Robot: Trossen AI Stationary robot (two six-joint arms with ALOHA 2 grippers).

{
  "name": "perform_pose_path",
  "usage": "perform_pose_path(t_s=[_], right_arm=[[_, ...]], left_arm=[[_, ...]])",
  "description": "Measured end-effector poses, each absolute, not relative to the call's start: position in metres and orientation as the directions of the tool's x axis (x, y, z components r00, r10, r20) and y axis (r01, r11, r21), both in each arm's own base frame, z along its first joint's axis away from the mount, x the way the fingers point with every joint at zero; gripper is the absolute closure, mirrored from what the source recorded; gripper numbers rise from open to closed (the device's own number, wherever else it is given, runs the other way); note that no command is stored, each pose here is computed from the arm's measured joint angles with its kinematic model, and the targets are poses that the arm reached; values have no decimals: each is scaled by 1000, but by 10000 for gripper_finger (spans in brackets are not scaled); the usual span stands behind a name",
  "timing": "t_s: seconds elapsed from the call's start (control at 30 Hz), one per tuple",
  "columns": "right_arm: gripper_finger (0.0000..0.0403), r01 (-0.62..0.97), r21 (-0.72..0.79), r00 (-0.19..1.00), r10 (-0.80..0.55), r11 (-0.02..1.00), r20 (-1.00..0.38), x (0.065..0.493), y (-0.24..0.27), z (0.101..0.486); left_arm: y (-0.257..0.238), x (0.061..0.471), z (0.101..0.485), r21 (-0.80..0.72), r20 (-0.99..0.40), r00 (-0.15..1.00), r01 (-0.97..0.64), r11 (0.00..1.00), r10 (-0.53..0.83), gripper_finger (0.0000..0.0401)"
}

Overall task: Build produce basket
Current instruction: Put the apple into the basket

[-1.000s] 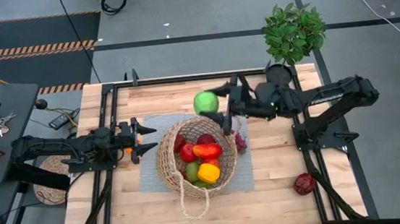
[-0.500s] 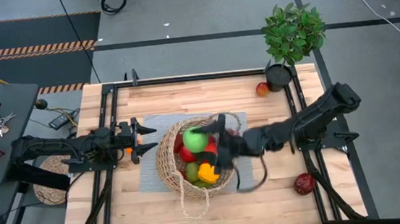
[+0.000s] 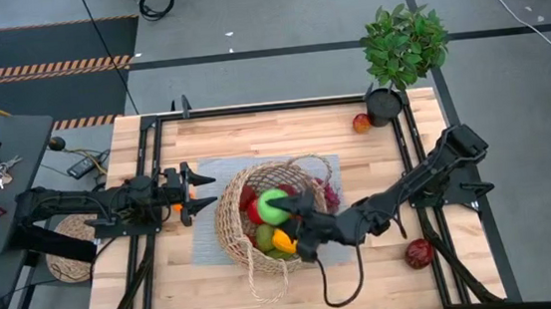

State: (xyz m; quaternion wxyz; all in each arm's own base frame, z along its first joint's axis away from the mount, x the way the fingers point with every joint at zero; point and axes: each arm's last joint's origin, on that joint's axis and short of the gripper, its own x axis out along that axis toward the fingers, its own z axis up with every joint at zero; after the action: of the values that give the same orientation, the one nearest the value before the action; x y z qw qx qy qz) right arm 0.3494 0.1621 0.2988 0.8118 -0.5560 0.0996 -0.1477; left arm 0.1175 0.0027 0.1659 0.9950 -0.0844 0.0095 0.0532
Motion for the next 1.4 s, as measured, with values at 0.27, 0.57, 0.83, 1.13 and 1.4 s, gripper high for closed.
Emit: perform_pose_path(t_s=[0.27,0.57,0.83,1.13,1.4], right_arm=[[57,138,-926,946,-323,352,18,343,175,301],[55,113,-911,950,-311,396,-17,342,177,296],[55,-51,-854,971,-176,517,-164,357,151,280],[54,-109,-662,949,-121,741,-291,374,100,269],[54,-44,-458,899,-164,888,-405,376,73,257]], left_arm=[[3,118,166,-167,-27,994,-107,980,104,115],[3,118,166,-167,-28,994,-107,980,104,115],[3,118,166,-167,-28,994,-107,980,104,115],[3,118,166,-167,-28,994,-107,980,104,115],[3,118,166,-167,-28,994,-107,980,104,115]])
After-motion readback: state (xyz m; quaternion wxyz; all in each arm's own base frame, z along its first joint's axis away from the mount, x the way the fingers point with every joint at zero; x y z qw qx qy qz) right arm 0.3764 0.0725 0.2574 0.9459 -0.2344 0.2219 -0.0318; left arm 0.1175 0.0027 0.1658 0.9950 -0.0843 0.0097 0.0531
